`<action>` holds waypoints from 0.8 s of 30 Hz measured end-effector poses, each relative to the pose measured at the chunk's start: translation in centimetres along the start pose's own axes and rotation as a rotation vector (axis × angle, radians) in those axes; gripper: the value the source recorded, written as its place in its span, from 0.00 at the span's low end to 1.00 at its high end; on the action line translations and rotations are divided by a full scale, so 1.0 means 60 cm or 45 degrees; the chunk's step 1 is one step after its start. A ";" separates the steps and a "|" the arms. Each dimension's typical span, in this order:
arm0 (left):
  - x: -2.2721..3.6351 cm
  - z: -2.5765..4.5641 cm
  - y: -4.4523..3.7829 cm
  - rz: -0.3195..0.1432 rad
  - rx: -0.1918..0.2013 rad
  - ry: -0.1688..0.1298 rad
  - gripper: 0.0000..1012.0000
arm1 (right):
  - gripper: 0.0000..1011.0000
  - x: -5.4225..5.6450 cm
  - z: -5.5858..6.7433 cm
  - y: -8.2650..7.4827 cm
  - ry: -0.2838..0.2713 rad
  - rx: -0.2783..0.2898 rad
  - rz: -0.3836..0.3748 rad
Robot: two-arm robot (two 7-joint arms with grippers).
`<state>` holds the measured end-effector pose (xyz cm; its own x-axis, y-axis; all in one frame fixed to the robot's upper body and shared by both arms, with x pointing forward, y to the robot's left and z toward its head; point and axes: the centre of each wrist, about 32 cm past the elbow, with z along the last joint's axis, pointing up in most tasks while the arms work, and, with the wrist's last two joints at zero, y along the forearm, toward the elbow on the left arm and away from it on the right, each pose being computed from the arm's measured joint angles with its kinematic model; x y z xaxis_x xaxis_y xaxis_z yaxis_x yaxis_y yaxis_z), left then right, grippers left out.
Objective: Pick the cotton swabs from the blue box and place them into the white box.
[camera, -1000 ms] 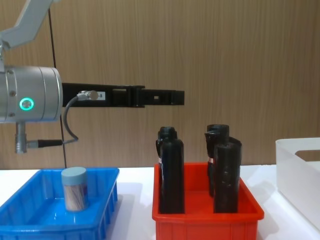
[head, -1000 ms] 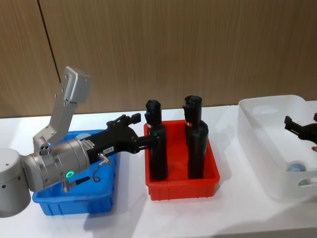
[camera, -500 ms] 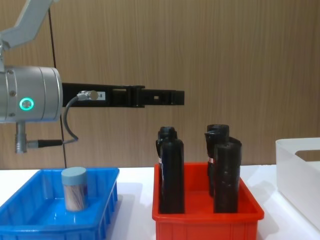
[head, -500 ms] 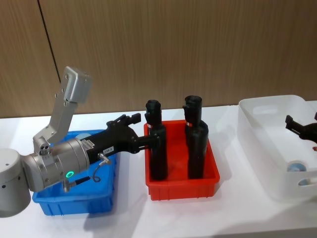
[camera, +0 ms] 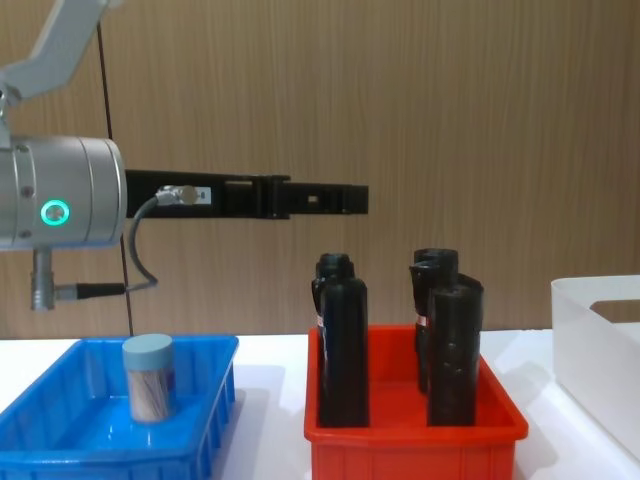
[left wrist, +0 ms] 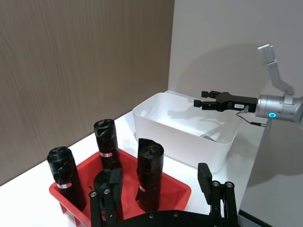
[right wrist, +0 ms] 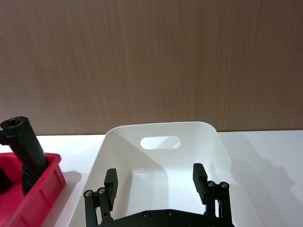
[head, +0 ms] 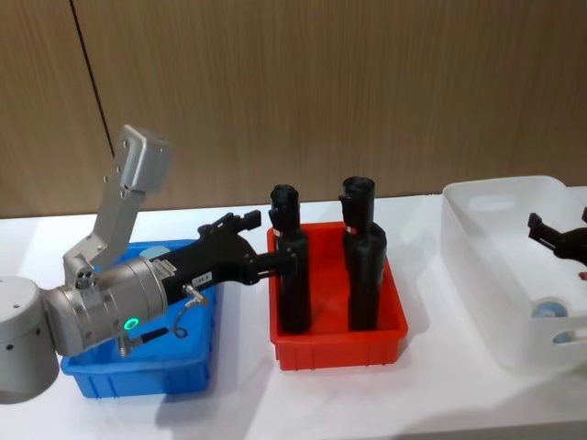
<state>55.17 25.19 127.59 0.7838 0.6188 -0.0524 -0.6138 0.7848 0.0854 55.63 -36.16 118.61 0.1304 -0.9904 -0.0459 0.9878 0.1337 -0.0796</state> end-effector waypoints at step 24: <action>-0.0563 -0.061 -0.013 0.307 -0.033 -0.192 0.99 | 0.99 -0.119 -0.021 -0.066 -0.096 0.070 0.141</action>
<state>52.65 22.63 124.05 0.6187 0.7772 0.1149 -0.7850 0.6173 0.0518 50.65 -29.61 117.98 0.2431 -0.9697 0.0241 0.9699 0.2425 -0.0232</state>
